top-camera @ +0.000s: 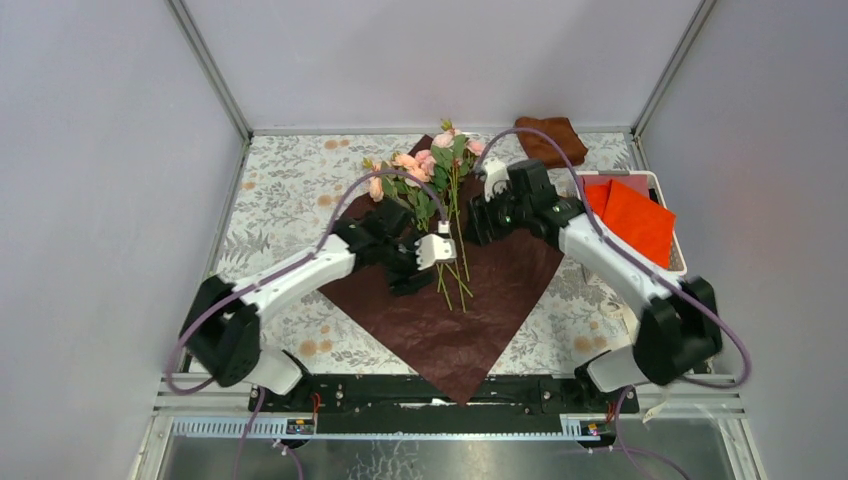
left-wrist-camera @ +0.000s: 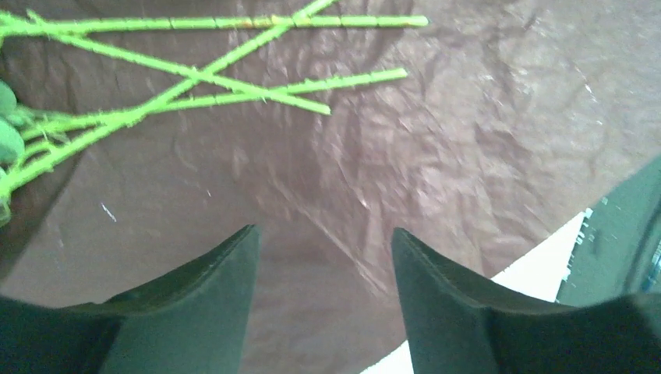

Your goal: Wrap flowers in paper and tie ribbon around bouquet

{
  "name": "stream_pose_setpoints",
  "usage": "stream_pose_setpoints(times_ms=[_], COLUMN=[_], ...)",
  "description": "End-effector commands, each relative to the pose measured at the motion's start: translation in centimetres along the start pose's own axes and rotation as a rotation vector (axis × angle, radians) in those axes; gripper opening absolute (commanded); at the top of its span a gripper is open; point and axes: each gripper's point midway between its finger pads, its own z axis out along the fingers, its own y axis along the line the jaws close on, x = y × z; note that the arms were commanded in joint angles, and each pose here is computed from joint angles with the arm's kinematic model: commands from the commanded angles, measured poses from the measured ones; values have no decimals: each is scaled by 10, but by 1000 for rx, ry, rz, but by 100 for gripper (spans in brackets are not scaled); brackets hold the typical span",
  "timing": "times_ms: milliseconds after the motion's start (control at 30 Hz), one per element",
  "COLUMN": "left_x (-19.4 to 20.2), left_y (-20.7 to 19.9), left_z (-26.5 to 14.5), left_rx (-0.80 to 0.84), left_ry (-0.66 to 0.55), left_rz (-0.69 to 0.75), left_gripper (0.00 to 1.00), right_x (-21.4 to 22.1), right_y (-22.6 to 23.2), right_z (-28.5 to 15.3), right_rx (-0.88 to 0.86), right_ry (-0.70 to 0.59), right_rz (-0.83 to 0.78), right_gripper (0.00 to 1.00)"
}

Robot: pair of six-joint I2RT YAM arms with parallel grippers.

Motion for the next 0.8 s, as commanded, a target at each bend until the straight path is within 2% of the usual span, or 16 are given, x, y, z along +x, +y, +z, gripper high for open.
stream_pose_setpoints(times_ms=[0,67,133,233,300,400,467,633,767], left_x=[27,34,37,38,37,39,42,46,49], left_y=[-22,-23,-25,-33,-35,-35,-35,-37,-39], left_z=[-30,-42,-51,-57,-57,-55,-52,-46,-46], left_rx=[35,13,-9,-15,-12,-9,-2,25,29], left_ry=[-21,-47,-64,-89,-99,-87,-70,-53,-50], left_rz=[-4,-29,-40,-45,-57,-85,-99,-115,-102], left_gripper=[74,77,80,84,85,86,86,86,86], right_x=[73,119,161,188,221,262,278,281,286], right_y=[75,105,122,134,137,124,119,122,119], right_z=[-50,-68,-86,-85,-90,-85,-79,-48,-32], right_rx=[-296,-502,-666,-716,-805,-819,-828,-811,-801], right_ry=[74,61,66,66,169,361,415,389,417], right_rz=[-532,-848,-1039,-1086,-1172,-1273,-1330,-1359,-1378], right_gripper=[64,69,75,75,77,79,80,80,73])
